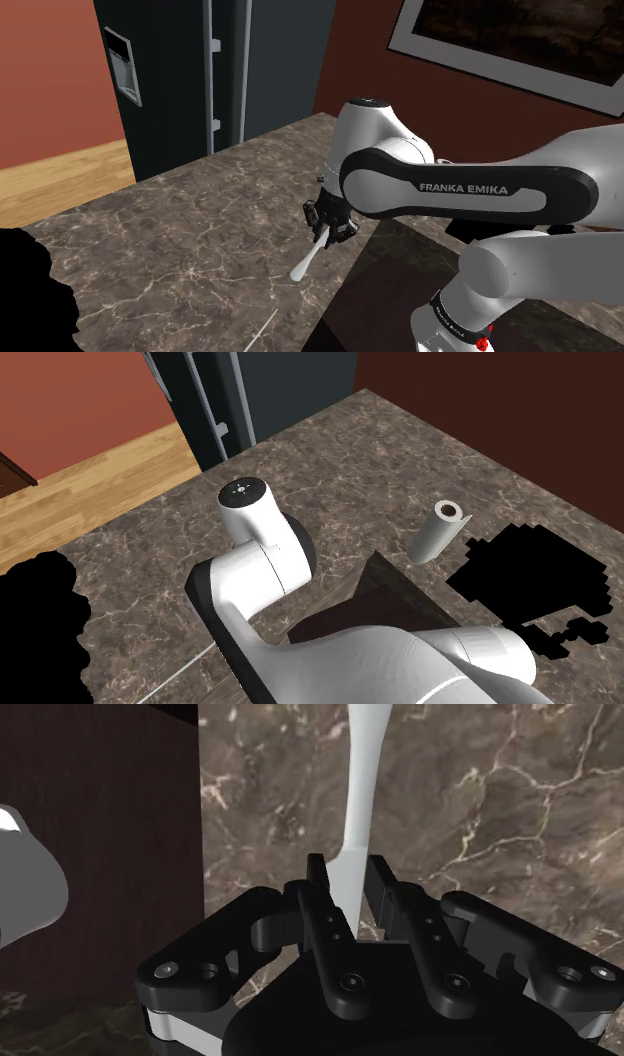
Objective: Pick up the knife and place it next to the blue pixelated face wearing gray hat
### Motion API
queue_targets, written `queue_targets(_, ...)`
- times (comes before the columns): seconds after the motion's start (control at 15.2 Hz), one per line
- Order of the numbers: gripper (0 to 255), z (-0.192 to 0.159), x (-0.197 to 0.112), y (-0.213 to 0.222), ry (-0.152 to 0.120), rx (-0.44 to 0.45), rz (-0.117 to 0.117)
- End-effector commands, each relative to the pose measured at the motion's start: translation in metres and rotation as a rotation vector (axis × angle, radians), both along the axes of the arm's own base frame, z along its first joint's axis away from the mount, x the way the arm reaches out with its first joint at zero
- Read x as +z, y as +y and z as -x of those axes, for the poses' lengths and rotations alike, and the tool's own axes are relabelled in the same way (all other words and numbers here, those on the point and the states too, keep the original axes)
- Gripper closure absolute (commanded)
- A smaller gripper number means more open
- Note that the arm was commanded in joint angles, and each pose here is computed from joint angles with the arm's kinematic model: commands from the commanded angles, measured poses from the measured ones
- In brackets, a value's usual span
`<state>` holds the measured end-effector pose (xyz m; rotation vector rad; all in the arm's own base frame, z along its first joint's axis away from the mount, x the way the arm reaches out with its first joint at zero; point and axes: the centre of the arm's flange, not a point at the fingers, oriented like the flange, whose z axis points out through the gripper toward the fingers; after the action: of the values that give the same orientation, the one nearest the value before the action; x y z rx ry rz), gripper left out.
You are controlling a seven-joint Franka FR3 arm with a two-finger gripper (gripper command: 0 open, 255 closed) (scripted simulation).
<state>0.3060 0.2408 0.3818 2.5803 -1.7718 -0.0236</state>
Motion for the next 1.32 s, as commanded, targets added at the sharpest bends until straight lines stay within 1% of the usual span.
queue_targets(0.0, 255, 0.001, 0.011, -0.002, 0.000, 0.000, 0.000)
queue_targets(1.25, 255, 0.001, 0.111, -0.002, 0.000, 0.000, 0.000)
